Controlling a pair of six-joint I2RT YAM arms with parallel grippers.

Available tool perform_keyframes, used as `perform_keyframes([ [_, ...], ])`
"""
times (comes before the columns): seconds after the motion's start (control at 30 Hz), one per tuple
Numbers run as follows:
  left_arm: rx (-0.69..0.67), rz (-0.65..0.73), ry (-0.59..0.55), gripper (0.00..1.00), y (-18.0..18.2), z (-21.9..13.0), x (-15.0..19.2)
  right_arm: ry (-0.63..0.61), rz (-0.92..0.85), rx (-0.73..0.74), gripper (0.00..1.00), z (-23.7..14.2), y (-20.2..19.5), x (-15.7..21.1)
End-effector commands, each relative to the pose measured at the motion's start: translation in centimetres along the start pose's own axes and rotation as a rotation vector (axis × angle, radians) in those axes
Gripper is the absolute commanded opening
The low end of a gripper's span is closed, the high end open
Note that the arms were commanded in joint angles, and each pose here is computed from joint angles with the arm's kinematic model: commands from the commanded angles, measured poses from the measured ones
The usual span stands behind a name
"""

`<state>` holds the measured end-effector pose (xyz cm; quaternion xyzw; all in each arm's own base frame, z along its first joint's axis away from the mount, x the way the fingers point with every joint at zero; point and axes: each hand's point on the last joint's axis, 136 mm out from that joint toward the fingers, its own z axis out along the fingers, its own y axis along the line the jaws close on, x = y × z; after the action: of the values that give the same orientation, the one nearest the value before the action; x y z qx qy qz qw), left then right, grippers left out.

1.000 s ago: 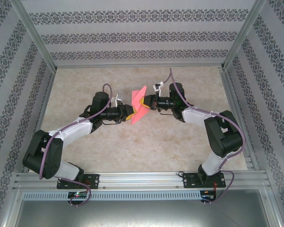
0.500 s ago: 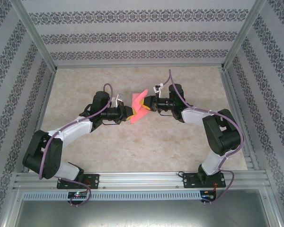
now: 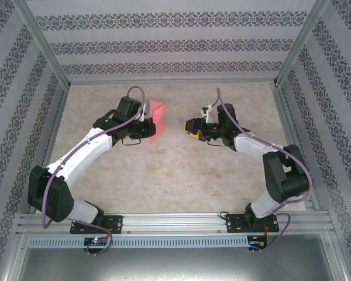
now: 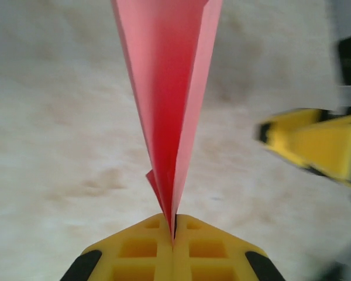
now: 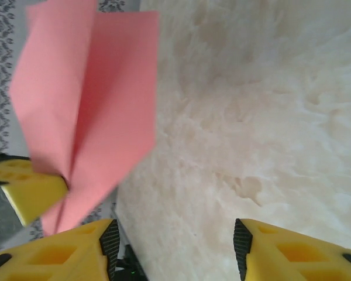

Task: Fold a paper plane with a square sheet of paper (pick it up from the middle)
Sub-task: Turn over the paper at the center of the table.

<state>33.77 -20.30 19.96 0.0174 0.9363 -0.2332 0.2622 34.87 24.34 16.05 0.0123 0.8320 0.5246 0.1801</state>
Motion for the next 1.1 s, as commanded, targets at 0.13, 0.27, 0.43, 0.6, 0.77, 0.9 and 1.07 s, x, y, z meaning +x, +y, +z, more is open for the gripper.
perform_keyframes([
  [0.13,-0.692,0.542,0.169,0.0,6.5,-0.9,2.4,-0.045,-0.122,0.165,0.62,-4.1,0.1,-1.0],
  [0.27,-0.791,0.732,0.171,0.0,5.1,1.4,3.5,-0.074,-0.115,0.185,0.63,-5.8,0.0,-1.4],
  [0.43,-0.816,0.881,0.194,0.03,3.7,4.8,6.1,-0.098,-0.084,0.197,0.63,-7.4,-0.7,-1.7],
  [0.6,-0.838,1.005,0.215,0.04,2.5,7.7,8.9,-0.127,-0.077,0.201,0.63,-8.7,-1.0,-2.1],
  [0.77,-0.757,1.053,0.293,0.1,1.3,10.8,13.2,-0.14,-0.069,0.195,0.63,-9.3,-1.1,-2.5],
  [0.9,-0.646,1.038,0.349,0.18,0.2,12.3,16.1,-0.128,-0.05,0.159,0.63,-8.8,-0.9,-2.4],
  [1.07,-0.555,1.006,0.394,0.33,-0.5,13.4,18.2,-0.1,-0.035,0.134,0.62,-7.9,-0.9,-1.8],
])
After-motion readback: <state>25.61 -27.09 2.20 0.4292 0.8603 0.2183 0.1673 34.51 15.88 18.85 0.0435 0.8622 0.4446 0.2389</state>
